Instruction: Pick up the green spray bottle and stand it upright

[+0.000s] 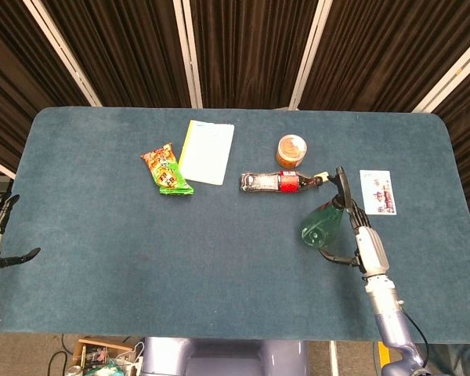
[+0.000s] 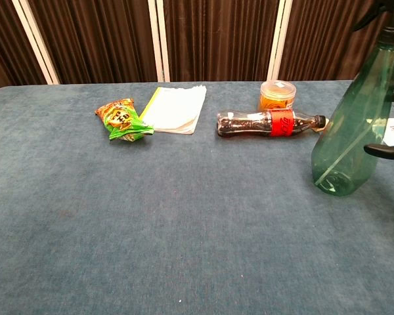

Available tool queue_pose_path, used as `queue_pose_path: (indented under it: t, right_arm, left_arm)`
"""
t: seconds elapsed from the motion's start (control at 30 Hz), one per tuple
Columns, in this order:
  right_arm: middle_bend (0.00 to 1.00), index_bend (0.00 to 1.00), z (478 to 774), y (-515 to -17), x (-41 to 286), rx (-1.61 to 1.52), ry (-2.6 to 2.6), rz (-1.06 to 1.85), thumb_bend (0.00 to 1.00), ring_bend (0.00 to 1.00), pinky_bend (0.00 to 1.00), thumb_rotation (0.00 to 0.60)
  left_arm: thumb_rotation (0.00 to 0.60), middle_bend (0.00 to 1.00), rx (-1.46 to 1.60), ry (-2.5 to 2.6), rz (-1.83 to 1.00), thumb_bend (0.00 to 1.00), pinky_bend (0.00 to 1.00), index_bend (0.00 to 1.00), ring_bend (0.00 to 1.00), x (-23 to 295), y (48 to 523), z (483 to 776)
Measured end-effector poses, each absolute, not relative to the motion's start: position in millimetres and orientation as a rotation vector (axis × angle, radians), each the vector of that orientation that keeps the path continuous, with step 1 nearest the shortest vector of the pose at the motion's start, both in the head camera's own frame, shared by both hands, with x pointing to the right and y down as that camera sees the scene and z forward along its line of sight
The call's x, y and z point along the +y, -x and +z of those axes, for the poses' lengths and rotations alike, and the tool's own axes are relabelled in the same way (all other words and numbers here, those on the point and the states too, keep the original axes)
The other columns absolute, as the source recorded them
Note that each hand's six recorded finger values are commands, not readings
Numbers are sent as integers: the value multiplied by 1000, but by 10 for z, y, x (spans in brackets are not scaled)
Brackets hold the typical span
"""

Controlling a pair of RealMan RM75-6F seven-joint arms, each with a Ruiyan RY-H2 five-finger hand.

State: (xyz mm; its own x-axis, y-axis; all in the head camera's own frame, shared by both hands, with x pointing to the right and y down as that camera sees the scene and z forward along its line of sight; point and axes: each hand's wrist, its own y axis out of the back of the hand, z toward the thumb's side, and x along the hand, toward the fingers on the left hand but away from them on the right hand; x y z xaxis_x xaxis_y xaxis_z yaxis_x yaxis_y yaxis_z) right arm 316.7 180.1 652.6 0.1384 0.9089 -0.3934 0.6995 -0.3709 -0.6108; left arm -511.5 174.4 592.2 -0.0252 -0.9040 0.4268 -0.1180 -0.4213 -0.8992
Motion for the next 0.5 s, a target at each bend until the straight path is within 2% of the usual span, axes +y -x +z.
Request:
queue_pose_path:
  t: [0.5]
  right_arm:
    - [0, 0, 6266, -3385, 1989, -1563, 2088, 1067, 200, 0, 0, 600]
  left_arm:
    - [600, 0, 1095, 1585, -1506, 125, 87, 0, 0, 1765, 5120, 5888]
